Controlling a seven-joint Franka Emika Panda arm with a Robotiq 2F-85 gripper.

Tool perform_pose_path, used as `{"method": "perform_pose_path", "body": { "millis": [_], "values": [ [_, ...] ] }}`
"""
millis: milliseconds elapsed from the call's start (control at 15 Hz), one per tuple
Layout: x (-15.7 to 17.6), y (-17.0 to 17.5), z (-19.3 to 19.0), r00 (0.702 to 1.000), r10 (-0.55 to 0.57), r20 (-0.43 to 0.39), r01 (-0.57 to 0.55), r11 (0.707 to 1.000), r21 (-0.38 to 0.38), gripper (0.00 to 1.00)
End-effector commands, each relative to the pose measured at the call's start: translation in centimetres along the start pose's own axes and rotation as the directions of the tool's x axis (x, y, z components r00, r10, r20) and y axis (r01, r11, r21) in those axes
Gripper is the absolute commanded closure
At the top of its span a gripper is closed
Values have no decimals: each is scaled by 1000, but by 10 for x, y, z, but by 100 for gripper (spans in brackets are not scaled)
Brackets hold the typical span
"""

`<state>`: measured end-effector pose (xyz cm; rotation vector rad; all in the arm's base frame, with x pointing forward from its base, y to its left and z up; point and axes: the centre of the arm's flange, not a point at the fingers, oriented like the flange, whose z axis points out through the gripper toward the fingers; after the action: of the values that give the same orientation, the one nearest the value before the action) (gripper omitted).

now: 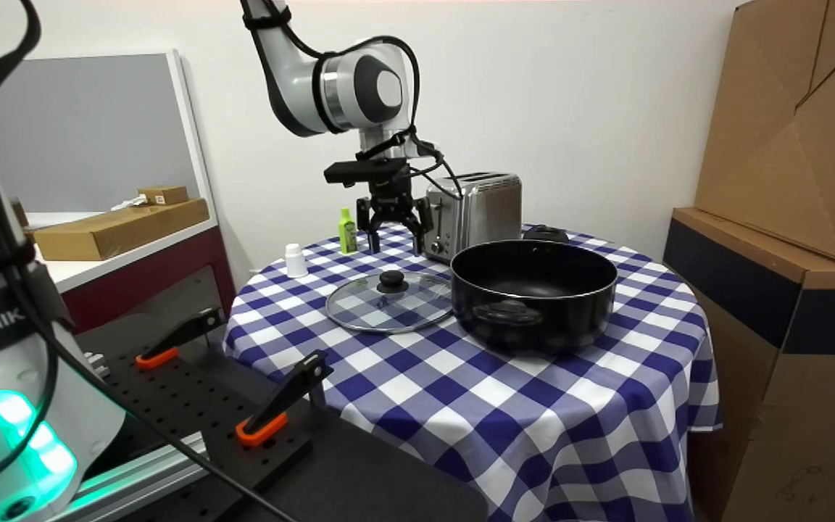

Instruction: Pick up the lid and put it on the pot, then turn on and off the toaster

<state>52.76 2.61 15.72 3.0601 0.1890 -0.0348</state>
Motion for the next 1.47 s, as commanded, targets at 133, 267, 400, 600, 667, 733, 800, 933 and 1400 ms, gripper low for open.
{"method": "perform_pose_path", "body": {
  "millis": [133, 267, 400, 600, 667, 733, 800, 933, 1400],
  "values": [
    [16, 2, 22, 998, -19, 63, 18, 999, 30, 0],
    [18, 2, 28, 996, -27, 82, 24, 999, 29, 0],
    [17, 0, 32, 993, -32, 117, 29, 999, 27, 0],
    [16, -4, 36, 988, -40, 152, 38, 999, 21, 0],
    [17, -5, 37, 986, -42, 159, 40, 999, 18, 0],
    [17, -5, 38, 986, -44, 163, 42, 999, 16, 0],
    [18, -5, 40, 984, -49, 170, 48, 999, 11, 19],
    [20, -3, 46, 983, -53, 176, 52, 999, 8, 32],
    [20, -1, 49, 983, -71, 171, 73, 997, -5, 74]
  ]
}}
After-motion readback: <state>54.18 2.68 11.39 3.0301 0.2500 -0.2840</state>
